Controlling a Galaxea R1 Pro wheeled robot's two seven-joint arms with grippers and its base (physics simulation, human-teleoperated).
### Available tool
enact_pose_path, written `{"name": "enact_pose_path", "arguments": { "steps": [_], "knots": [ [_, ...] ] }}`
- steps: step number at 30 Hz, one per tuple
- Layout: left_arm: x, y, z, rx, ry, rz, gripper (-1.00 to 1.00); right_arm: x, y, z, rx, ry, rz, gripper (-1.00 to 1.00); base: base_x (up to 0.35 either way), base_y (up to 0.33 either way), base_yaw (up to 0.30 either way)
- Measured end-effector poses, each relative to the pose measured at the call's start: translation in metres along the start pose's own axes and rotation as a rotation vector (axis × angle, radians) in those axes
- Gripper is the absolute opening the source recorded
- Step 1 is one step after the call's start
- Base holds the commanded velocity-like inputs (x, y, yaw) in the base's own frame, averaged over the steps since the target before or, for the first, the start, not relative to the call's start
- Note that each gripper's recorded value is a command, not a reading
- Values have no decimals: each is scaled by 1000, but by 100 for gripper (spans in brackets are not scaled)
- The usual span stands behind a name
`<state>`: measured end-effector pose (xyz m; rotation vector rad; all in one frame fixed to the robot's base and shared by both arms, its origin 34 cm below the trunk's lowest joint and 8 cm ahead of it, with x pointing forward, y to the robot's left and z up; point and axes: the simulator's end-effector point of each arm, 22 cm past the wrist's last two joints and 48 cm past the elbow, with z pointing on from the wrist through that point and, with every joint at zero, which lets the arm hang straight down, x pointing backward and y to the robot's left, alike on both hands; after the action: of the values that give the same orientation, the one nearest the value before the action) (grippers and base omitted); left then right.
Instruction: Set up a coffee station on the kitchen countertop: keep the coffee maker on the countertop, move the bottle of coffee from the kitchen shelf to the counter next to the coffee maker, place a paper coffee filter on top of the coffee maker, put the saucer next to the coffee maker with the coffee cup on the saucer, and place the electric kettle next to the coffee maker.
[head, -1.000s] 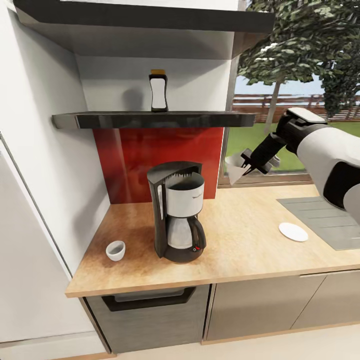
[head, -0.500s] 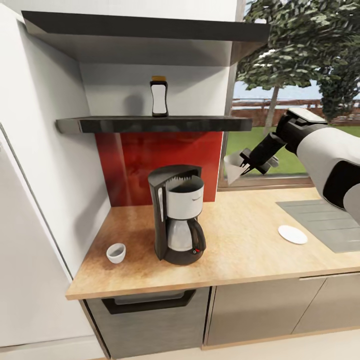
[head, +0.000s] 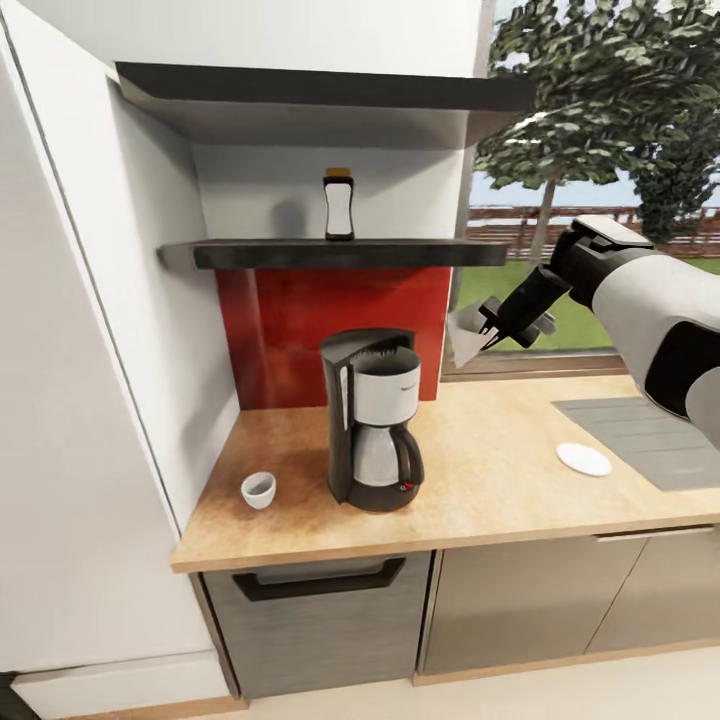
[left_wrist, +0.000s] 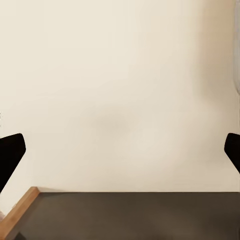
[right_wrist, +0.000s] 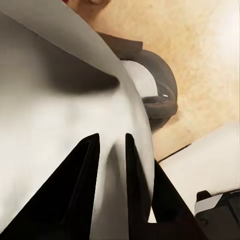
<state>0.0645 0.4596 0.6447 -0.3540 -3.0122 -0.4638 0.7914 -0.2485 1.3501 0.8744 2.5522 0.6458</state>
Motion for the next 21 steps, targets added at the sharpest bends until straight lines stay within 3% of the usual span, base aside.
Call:
{"name": "enact_pose_path", "arguments": {
  "steps": [7, 21],
  "knots": [
    [-1, -1, 0, 1, -2, -1, 100, 0, 1, -1, -3, -1, 1, -100, -83, 248, 0],
    [-2, -1, 0, 2, -4, -5, 100, 1, 1, -1, -3, 0, 0, -100, -3, 12, 0]
  ]
}}
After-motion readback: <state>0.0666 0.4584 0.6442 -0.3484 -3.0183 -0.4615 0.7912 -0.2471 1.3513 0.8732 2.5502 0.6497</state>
